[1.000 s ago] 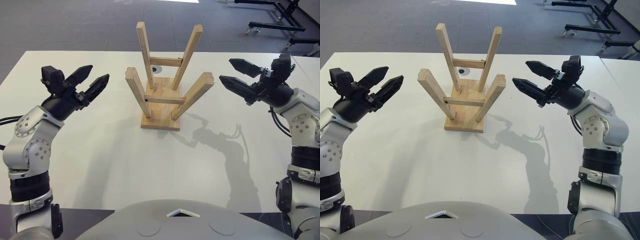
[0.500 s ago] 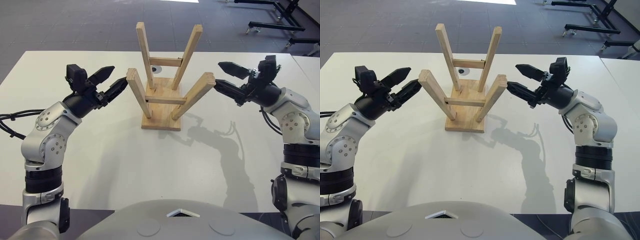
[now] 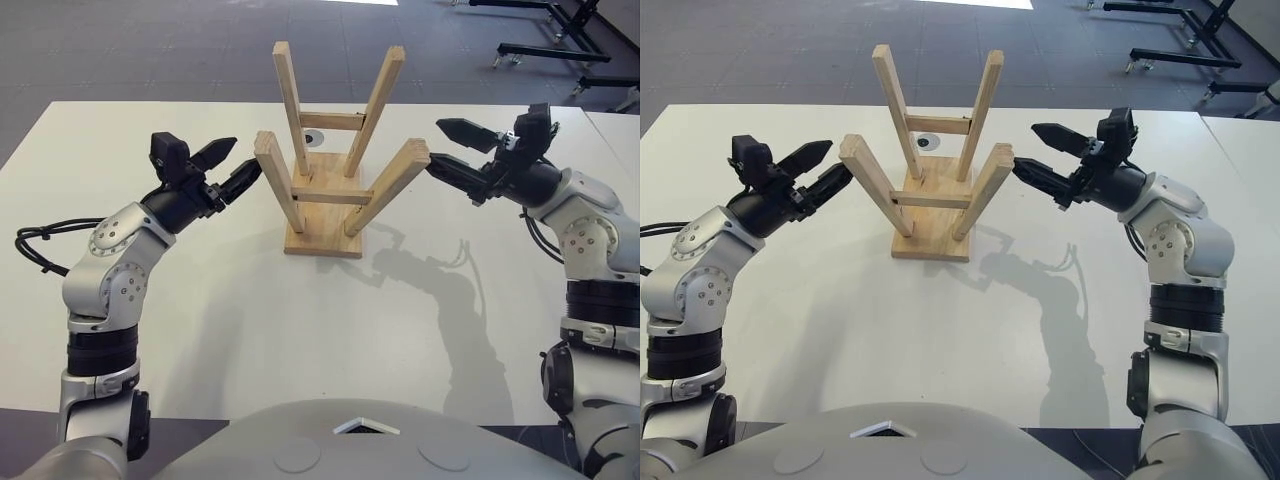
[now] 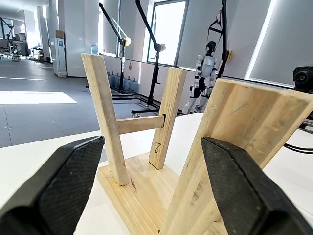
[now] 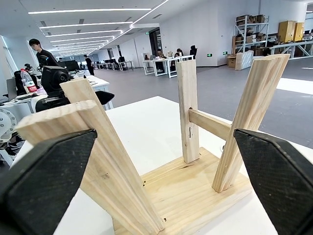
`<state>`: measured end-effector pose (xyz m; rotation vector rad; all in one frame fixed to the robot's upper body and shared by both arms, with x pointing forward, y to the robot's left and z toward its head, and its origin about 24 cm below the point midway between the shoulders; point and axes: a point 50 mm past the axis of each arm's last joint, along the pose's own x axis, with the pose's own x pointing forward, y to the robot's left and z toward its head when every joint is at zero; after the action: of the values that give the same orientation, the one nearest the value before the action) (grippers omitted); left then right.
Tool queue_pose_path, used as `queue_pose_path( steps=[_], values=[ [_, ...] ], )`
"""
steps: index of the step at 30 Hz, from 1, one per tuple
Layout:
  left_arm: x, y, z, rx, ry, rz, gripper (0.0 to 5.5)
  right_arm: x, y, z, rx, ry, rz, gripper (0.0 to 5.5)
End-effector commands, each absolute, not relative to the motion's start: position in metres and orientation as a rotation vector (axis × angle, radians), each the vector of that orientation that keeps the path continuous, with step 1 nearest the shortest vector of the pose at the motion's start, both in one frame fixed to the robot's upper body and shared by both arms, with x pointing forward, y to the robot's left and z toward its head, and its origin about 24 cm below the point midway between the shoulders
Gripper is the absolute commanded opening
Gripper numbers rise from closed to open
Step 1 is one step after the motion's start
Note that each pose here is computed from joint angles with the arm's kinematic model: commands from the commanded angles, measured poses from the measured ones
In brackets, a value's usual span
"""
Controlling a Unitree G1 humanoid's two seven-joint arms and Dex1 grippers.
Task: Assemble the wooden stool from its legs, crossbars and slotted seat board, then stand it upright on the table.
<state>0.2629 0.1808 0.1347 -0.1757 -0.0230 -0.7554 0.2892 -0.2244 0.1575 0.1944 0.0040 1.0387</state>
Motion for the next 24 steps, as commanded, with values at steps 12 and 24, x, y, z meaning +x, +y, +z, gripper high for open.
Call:
queue_pose_path(
  steps=[12,24],
  values=[
    [0.266,0.182,0.136,-0.167,-0.051,-0.765,3.64,0.308,-0.237,0.167,0.003,0.023,1.004,5.17],
    [0.256,0.233,0.155,-0.112,-0.125,-0.563,3.64,0.290,-0.180,0.154,0.029,0.005,1.182,5.17]
  ],
)
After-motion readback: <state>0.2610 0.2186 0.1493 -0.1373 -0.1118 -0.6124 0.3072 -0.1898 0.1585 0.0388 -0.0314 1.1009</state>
